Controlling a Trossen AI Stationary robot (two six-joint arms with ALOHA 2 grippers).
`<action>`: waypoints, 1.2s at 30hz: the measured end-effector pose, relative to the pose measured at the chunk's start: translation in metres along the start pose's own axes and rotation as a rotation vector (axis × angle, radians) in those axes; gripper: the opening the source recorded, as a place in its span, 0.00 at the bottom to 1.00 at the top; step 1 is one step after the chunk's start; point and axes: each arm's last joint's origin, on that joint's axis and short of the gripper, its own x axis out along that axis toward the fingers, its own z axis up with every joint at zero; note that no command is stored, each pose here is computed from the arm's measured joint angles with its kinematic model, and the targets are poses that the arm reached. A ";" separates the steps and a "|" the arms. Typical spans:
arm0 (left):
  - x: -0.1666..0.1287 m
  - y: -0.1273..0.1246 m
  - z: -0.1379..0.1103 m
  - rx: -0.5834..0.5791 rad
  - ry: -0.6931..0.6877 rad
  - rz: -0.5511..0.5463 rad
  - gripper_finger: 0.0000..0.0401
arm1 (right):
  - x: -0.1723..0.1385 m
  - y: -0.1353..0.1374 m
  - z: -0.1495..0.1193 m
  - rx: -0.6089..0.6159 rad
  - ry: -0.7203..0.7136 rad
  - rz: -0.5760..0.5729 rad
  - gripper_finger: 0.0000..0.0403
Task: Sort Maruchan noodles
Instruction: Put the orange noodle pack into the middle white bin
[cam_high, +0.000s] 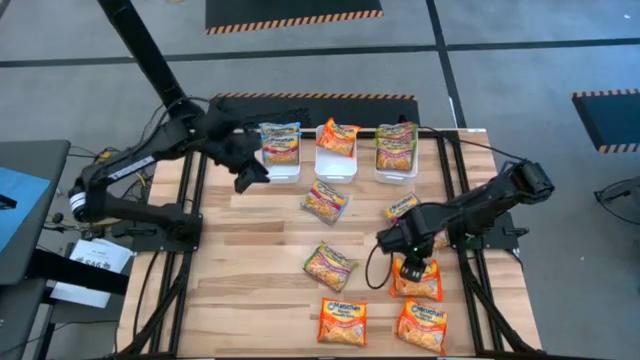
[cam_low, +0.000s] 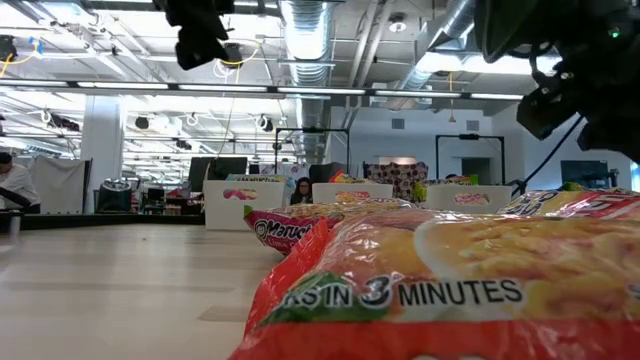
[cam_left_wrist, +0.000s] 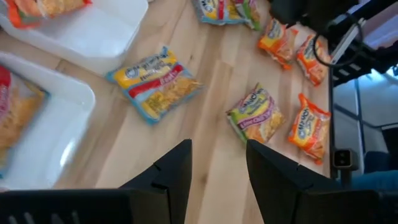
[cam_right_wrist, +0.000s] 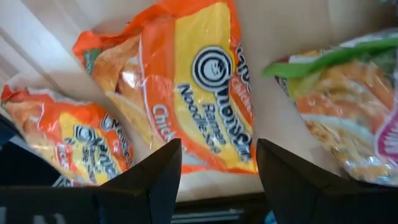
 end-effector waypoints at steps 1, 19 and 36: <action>-0.001 -0.002 -0.004 -0.010 -0.006 -0.005 0.34 | 0.003 0.000 0.001 -0.004 -0.007 0.006 0.58; -0.010 -0.012 -0.052 -0.097 -0.048 0.038 0.34 | 0.041 -0.011 0.002 0.076 -0.029 0.100 0.56; -0.011 -0.011 -0.052 -0.090 -0.061 0.074 0.34 | 0.046 -0.011 0.004 0.230 -0.036 0.134 0.03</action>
